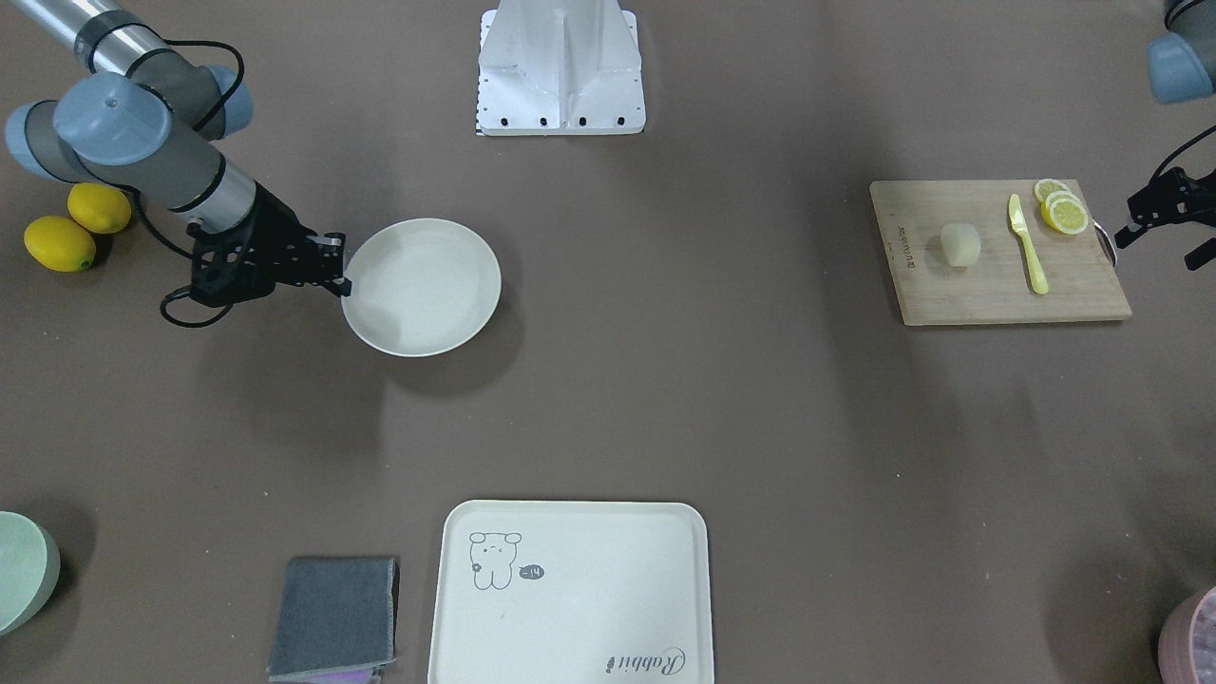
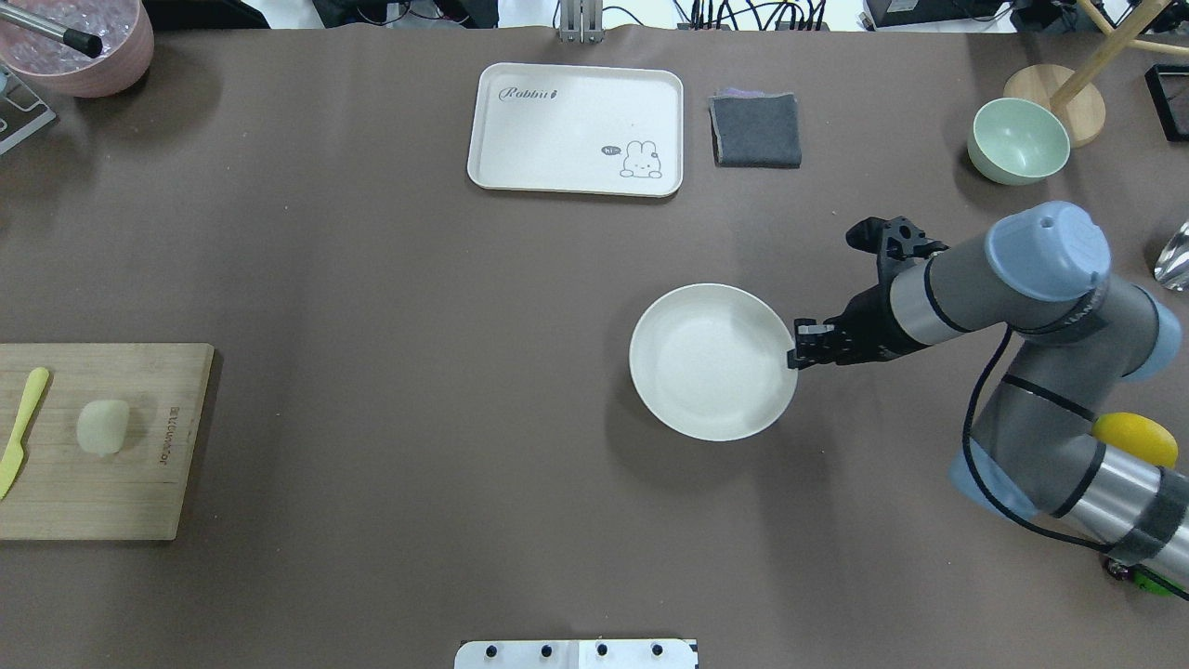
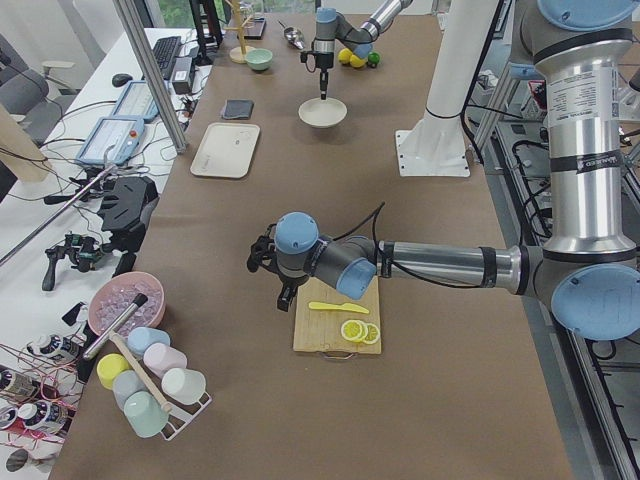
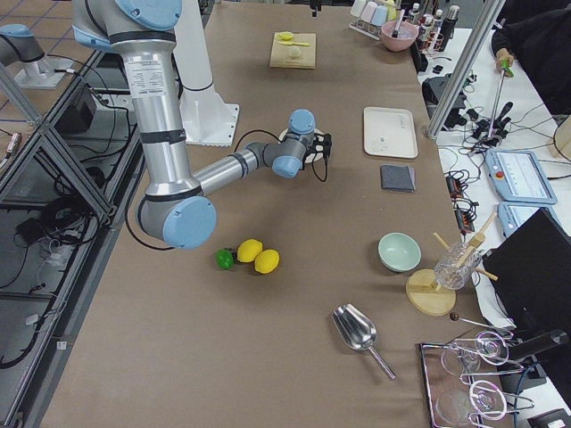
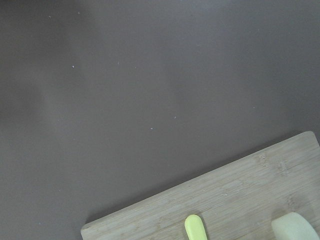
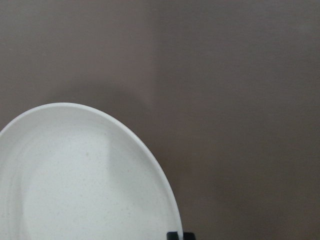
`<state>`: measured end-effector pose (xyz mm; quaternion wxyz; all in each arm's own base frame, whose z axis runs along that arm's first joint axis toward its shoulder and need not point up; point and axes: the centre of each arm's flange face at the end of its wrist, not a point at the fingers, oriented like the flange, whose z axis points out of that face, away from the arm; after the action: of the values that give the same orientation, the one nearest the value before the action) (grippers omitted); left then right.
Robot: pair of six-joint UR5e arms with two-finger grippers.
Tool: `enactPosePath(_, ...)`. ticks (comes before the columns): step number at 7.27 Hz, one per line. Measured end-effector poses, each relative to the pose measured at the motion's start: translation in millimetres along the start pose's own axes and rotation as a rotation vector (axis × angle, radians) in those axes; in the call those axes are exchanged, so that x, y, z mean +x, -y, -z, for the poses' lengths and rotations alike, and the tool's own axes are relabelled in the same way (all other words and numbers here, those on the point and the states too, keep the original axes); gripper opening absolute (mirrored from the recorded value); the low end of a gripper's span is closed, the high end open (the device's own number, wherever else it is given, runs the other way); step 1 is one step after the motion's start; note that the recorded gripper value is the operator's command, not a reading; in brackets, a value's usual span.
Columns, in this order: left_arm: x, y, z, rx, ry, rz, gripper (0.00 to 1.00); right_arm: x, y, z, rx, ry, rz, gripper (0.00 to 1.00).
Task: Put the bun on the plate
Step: 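Slide the white plate with the right gripper toward the cutting board, then lift the right gripper off the plate while the left gripper reaches the bun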
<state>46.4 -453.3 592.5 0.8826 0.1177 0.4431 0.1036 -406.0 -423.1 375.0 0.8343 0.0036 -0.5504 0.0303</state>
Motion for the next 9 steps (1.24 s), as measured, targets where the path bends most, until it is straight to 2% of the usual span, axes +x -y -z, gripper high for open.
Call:
enactPosePath(2,3,1,-2,-0.007,-0.012,-0.006,0.97,-81,-35,-43,0.02,0.052,-0.017,0.0)
enactPosePath(4,11,1,-8,-0.022,-0.037,-0.018,0.97,-120,-55,-83,0.023,0.055,-0.001,0.0)
enactPosePath(5,16,1,-12,-0.03,-0.046,-0.024,0.97,-127,-61,-97,0.023,0.047,0.006,0.98)
enactPosePath(7,31,5,-20,-0.04,-0.06,0.008,0.97,-129,-64,-104,0.029,0.034,0.004,1.0)
enactPosePath(9,57,6,-30,-0.045,-0.079,0.116,0.97,-138,-55,-76,0.039,0.014,-0.015,1.0)
